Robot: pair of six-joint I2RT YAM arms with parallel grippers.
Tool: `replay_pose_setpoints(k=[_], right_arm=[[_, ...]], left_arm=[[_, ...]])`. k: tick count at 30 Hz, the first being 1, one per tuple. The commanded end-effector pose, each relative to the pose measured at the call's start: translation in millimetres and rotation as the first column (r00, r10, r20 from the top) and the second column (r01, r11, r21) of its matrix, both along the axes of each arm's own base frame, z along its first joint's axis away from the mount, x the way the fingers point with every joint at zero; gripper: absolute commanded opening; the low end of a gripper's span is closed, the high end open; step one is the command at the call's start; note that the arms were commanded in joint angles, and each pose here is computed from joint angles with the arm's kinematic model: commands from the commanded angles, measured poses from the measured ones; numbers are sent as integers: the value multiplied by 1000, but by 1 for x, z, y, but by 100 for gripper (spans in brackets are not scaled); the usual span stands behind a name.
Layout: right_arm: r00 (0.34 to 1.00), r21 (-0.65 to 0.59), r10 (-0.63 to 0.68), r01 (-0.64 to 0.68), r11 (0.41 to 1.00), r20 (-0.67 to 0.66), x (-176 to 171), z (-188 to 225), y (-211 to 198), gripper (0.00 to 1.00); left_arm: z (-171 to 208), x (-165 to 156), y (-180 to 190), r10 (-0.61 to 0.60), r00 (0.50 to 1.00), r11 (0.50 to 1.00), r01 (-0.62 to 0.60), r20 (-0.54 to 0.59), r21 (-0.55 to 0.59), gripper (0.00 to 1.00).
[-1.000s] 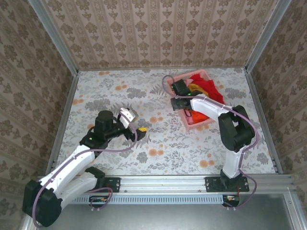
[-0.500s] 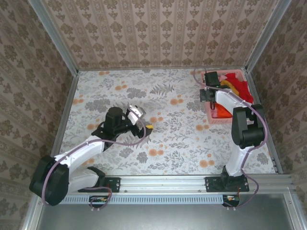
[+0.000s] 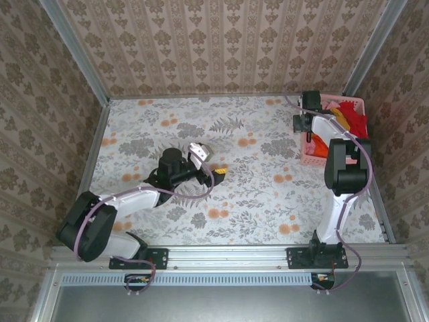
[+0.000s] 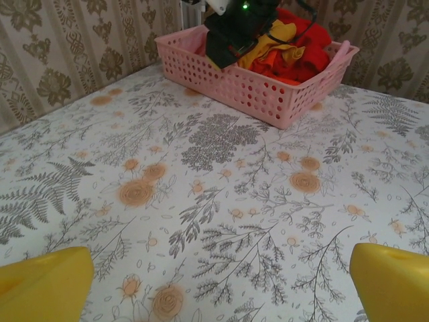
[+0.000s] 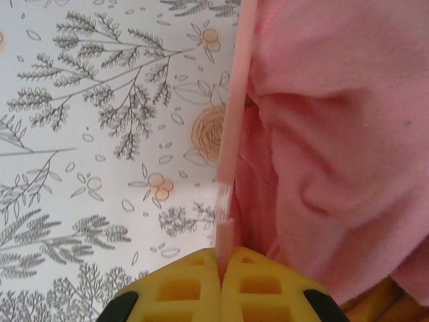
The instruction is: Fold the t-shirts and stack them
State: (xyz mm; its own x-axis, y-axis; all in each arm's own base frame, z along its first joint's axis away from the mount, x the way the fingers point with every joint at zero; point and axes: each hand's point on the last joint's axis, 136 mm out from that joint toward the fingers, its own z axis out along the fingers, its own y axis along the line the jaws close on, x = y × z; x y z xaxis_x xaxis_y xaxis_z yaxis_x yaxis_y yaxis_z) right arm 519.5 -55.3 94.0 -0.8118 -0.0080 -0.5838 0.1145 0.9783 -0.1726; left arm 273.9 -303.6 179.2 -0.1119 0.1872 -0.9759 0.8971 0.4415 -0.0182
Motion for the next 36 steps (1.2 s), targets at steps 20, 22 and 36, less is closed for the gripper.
replay_pose_setpoints(k=[20,22,36], right_arm=[[994,16,103,-103,995,30,69,-1,-10,0],[992,32,114,-116,993,57,67,11,-5,22],[919,170,-191,139,976,345,12,109,-44,70]], left_arm=[[14,8,-11,21,998,1000,-20,65,-14,100],[15,8,-13,20,998,1000,-19,66,-14,100],[19,11,-31,-25,995,999,28,92,-25,100]])
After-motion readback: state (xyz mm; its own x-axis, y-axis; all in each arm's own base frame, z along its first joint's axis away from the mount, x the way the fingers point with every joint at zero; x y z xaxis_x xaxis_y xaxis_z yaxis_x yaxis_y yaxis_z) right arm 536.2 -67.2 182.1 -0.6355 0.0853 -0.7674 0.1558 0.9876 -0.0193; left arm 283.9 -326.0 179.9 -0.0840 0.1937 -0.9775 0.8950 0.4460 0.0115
